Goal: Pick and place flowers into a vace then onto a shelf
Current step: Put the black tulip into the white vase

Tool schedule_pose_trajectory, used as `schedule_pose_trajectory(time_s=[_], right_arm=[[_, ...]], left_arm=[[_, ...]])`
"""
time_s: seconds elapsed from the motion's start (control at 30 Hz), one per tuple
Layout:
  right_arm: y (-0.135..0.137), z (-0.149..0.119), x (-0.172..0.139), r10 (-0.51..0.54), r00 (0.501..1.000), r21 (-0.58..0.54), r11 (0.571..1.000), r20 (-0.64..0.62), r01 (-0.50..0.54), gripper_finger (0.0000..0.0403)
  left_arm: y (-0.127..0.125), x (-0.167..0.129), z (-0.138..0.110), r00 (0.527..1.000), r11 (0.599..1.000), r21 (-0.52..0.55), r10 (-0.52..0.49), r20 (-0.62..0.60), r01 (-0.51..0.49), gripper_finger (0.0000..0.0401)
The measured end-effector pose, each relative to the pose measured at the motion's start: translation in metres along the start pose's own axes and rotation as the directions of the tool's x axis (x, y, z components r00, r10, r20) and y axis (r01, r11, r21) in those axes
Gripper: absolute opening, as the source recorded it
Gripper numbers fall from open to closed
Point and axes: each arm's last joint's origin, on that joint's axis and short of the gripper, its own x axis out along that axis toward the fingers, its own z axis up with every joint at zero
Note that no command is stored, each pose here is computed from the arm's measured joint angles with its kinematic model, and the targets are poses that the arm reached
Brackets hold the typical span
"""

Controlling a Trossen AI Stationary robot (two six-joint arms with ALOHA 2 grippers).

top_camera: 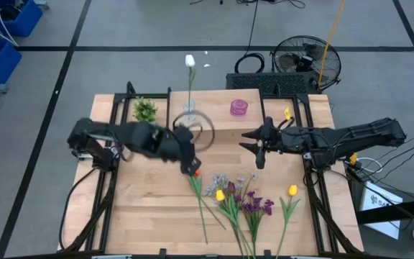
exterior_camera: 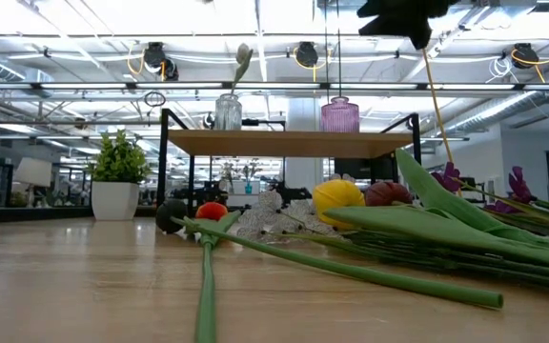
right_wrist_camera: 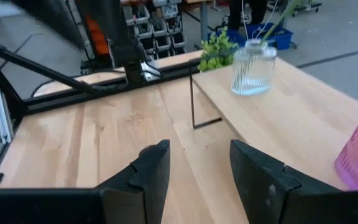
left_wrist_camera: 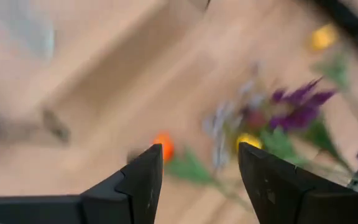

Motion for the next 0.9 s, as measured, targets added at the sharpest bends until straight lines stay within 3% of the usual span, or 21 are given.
schedule_pose_trajectory(time_s=[0.13,0.27,0.4,0.47,0.63,0.9], right_arm=[[-0.001,-0.010,0.004,0.013,1.000,0.076,0.997,0.015,-0.014,0.0160],[0.001,-0.013,0.005,0.061,0.998,0.102,0.993,0.011,-0.062,0.0160],[0.003,-0.011,0.004,0.078,0.996,0.108,0.991,0.032,-0.081,0.0160],[0.003,-0.011,0.004,0.099,0.995,0.111,0.989,0.032,-0.102,0.0160],[0.005,-0.012,0.004,0.151,0.988,0.115,0.982,0.015,-0.152,0.0160],[0.005,-0.012,0.004,0.171,0.985,0.115,0.979,0.010,-0.171,0.0160]], left_arm=[[-0.010,0.038,-0.029,0.989,0.978,-0.175,0.099,-0.112,-0.118,0.0214],[-0.009,0.084,-0.053,0.958,0.918,-0.294,0.216,-0.189,-0.265,0.0214],[-0.002,0.129,-0.072,0.926,0.861,-0.395,0.194,-0.325,-0.319,0.0214],[0.002,0.149,-0.080,0.922,0.843,-0.425,0.190,-0.337,-0.329,0.0214],[0.016,0.178,-0.088,0.935,0.778,-0.540,0.167,-0.312,-0.320,0.0214],[0.045,0.201,-0.094,0.909,0.687,-0.603,0.240,-0.340,-0.407,0.0214]])
